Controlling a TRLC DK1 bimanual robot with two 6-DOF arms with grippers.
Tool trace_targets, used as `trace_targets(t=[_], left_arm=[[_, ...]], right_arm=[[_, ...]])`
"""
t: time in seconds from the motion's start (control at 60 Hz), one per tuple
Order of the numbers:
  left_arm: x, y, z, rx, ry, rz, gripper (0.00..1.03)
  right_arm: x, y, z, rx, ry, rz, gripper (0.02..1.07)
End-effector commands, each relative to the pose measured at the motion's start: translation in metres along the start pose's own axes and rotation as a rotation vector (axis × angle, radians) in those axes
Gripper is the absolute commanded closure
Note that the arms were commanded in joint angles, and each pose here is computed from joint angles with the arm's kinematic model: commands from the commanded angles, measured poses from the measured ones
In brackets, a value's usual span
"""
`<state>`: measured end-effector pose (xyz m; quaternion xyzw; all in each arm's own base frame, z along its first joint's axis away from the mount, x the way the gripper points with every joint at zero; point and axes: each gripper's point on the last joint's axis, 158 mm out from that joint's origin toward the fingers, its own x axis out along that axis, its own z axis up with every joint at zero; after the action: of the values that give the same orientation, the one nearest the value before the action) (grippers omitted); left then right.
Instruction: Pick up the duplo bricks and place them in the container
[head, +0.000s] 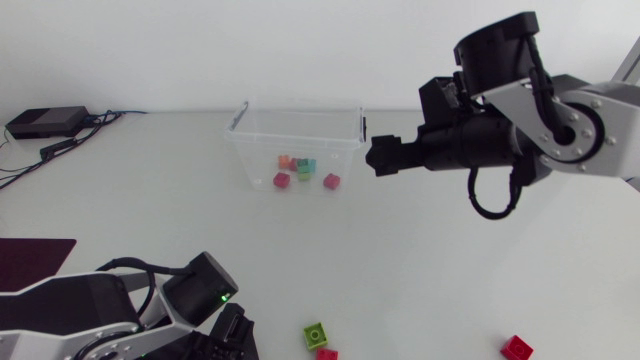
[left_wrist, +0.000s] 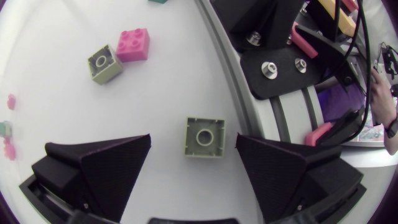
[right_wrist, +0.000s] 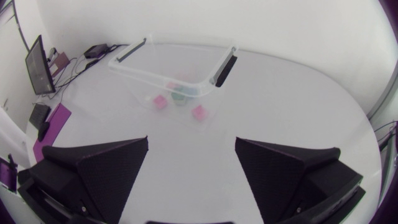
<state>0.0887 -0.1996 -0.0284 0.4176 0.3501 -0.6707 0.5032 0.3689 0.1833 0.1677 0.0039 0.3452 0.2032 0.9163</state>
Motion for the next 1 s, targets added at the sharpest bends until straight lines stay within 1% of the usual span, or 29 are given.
trace_targets(t=[0.0, 0.017, 0.05, 0.1, 0.117, 0.15, 0.217, 0.25, 0.35, 0.417, 0.45, 0.517, 0.6, 0.8, 0.833, 0.983], left_arm=[[0.011, -0.010, -0.009, 0.007, 0.028, -0.024, 0.15], [0.011, -0.010, -0.009, 0.006, 0.029, -0.026, 0.16], [0.014, -0.010, -0.010, 0.005, 0.035, -0.029, 0.23], [0.016, -0.009, -0.010, 0.000, 0.037, -0.030, 0.37], [0.015, -0.007, -0.009, 0.001, 0.034, -0.026, 0.44], [0.015, -0.005, -0.008, -0.002, 0.029, -0.017, 0.57], [0.015, 0.000, -0.005, -0.001, 0.016, 0.000, 0.81], [0.015, 0.003, -0.003, -0.009, 0.011, 0.008, 0.87], [0.017, 0.006, -0.002, -0.023, 0.005, 0.016, 0.87], [0.018, 0.009, -0.001, -0.044, 0.001, 0.022, 0.88], [0.017, 0.012, -0.003, -0.054, -0.001, 0.028, 0.88], [0.015, 0.019, -0.004, -0.079, -0.006, 0.045, 0.88], [0.003, 0.033, -0.004, -0.102, -0.034, 0.100, 0.89], [-0.053, 0.073, -0.002, -0.155, -0.097, 0.272, 0.88], [-0.070, 0.085, -0.001, -0.171, -0.115, 0.321, 0.88], [-0.117, 0.121, -0.001, -0.213, -0.165, 0.450, 0.88]], right_arm=[[-0.009, 0.006, -0.018, -0.043, -0.003, 0.045, 0.07], [-0.010, 0.008, -0.021, -0.046, -0.003, 0.062, 0.07], [-0.013, 0.015, -0.028, -0.044, -0.009, 0.114, 0.07], [-0.021, 0.028, -0.037, -0.031, -0.030, 0.234, 0.07], [-0.024, 0.033, -0.040, -0.036, -0.040, 0.281, 0.07], [-0.028, 0.037, -0.046, -0.067, -0.050, 0.329, 0.07], [-0.029, 0.032, -0.060, -0.123, -0.011, 0.302, 0.07], [-0.030, 0.033, -0.069, -0.144, 0.023, 0.305, 0.07], [-0.036, 0.035, -0.084, -0.128, 0.063, 0.315, 0.07], [-0.038, 0.039, -0.089, -0.086, 0.073, 0.326, 0.07], [-0.038, 0.046, -0.095, -0.068, 0.101, 0.340, 0.07], [-0.038, 0.061, -0.108, -0.084, 0.166, 0.358, 0.07], [-0.036, 0.079, -0.122, -0.118, 0.233, 0.352, 0.07], [-0.027, 0.107, -0.144, -0.149, 0.359, 0.384, 0.07], [-0.024, 0.110, -0.146, -0.151, 0.380, 0.385, 0.07], [-0.016, 0.124, -0.163, -0.157, 0.493, 0.386, 0.07]])
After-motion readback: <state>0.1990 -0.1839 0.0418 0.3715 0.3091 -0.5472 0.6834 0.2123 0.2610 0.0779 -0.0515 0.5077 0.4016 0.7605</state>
